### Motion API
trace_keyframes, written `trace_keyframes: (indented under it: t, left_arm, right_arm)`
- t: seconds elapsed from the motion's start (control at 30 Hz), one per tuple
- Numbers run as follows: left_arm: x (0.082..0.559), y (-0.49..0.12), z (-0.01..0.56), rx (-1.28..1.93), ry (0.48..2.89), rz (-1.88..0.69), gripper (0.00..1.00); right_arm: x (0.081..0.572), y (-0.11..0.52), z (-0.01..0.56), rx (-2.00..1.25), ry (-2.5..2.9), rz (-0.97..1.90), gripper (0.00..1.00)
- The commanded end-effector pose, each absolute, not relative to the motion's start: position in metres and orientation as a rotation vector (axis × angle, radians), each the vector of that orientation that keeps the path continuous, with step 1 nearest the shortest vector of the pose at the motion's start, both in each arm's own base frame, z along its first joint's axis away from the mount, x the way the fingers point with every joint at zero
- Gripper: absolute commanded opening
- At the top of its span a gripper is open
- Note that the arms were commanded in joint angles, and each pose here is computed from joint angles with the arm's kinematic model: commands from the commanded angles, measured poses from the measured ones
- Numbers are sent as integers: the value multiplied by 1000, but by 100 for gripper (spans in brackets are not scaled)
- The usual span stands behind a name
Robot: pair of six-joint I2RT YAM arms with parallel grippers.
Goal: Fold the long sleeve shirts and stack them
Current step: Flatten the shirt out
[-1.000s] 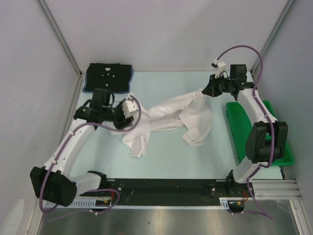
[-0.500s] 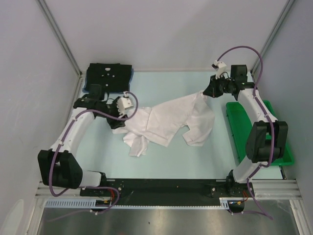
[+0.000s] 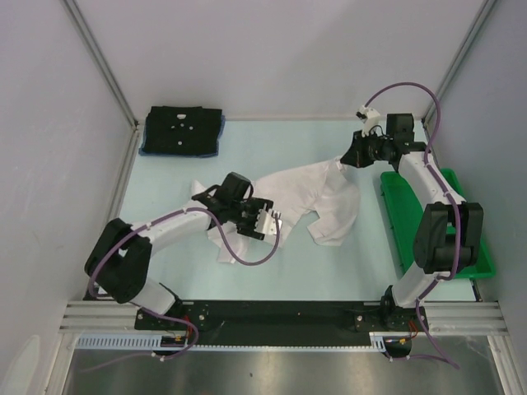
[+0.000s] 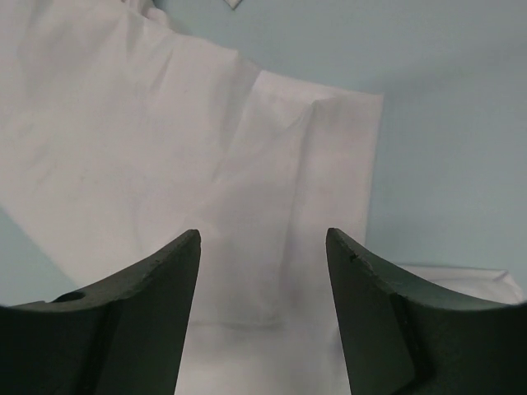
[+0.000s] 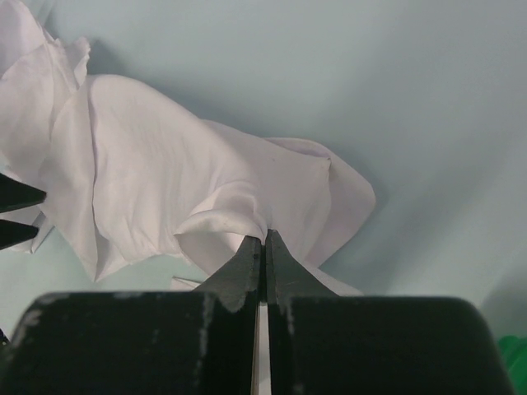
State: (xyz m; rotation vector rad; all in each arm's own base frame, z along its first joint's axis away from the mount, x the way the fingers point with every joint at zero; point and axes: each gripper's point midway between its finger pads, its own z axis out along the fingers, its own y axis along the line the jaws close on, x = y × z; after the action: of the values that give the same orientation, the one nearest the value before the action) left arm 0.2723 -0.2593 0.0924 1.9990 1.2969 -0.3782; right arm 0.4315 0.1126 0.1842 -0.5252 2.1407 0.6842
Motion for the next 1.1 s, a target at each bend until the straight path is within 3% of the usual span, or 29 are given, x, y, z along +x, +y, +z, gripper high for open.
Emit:
trace_keyframes:
  t: [0.0, 0.13, 0.2, 0.23, 0.27, 0.33, 0.37, 0.43, 0.57, 0.73, 1.07]
  left_arm:
    - [310, -268, 87, 1984, 1147, -151, 69]
    - [323, -263, 64, 2011, 1175, -74, 66]
    - [329, -261, 60, 1985, 1205, -42, 57]
    - [336, -258, 64, 1956, 1224, 0, 51]
    - [344, -258, 74, 1912, 1222, 26, 38]
    - [342, -249, 91, 1869, 1256, 13, 26]
    - [346, -239, 102, 1834, 1282, -2, 14]
    - [343, -219, 127, 1776, 1365, -47, 2]
    - [376, -128, 173, 1499, 1640, 3, 0]
    - [389, 0, 169, 1048, 2032, 86, 0]
    - [385, 55, 132, 746, 2275, 73, 0]
  right_arm:
    - [433, 118, 193, -527, 2100, 702, 0]
    - [434, 119, 194, -531, 2096, 709, 0]
    - [434, 119, 194, -534, 2098, 711, 0]
    - [434, 119, 194, -534, 2097, 710, 0]
    - [434, 119, 194, -540, 2097, 709, 0]
    - [433, 119, 195, -544, 2094, 708, 0]
    - [433, 120, 193, -550, 2096, 709, 0]
    - [435, 120, 195, -553, 2091, 703, 0]
    - [441, 125, 197, -562, 2072, 696, 0]
    - [456, 136, 200, -561, 2037, 686, 0]
    - [476, 174, 192, -632, 2013, 745, 0]
